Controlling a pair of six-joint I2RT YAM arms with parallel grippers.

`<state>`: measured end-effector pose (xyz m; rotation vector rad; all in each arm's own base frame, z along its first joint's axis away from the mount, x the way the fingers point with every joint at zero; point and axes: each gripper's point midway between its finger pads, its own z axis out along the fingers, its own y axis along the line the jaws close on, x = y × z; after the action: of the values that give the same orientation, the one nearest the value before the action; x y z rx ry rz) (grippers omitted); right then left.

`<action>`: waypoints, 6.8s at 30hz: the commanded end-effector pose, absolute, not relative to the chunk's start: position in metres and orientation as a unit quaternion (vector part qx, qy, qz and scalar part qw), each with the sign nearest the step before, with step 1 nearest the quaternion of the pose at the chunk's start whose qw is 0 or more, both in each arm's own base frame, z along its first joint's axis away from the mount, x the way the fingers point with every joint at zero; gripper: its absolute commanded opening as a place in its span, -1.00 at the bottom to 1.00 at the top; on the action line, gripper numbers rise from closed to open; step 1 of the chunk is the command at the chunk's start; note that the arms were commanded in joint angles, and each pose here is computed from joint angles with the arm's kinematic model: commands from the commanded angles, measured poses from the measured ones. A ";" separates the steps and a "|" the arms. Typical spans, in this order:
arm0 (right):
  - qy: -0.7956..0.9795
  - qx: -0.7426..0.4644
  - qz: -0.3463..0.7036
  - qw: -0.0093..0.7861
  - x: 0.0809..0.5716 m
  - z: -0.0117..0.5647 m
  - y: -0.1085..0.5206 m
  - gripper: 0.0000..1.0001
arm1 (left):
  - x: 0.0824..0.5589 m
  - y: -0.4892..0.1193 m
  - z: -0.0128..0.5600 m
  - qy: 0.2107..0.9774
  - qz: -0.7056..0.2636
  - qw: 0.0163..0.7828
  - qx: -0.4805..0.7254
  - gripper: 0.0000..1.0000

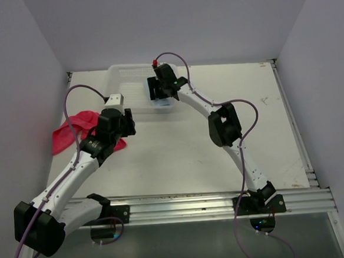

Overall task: Roll the towels
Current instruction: Place the rolled towel into the container, then move the towel to the center of the board, then flatten the towel

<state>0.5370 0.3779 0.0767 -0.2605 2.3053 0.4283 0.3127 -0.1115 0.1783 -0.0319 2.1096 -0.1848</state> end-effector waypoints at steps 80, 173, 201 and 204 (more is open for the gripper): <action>0.891 -0.076 0.262 0.362 0.511 0.112 0.388 -0.77 | 0.324 -0.099 0.184 0.865 -0.071 0.496 -0.021 0.22; 0.885 0.165 0.013 0.435 0.410 0.159 0.035 -1.00 | 0.304 -0.102 0.136 0.895 -0.125 0.417 -0.092 0.35; 0.888 0.154 0.025 0.432 0.413 0.142 0.040 -1.00 | 0.247 -0.088 0.052 0.885 -0.136 0.307 -0.322 0.32; 0.888 0.152 0.029 0.433 0.413 0.142 0.042 -1.00 | 0.253 -0.080 0.050 0.886 -0.110 0.319 -0.319 0.29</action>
<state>0.4053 0.0378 0.1364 0.3920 2.2509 0.0397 0.2372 -0.0862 0.0454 -0.8086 2.4027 -0.3212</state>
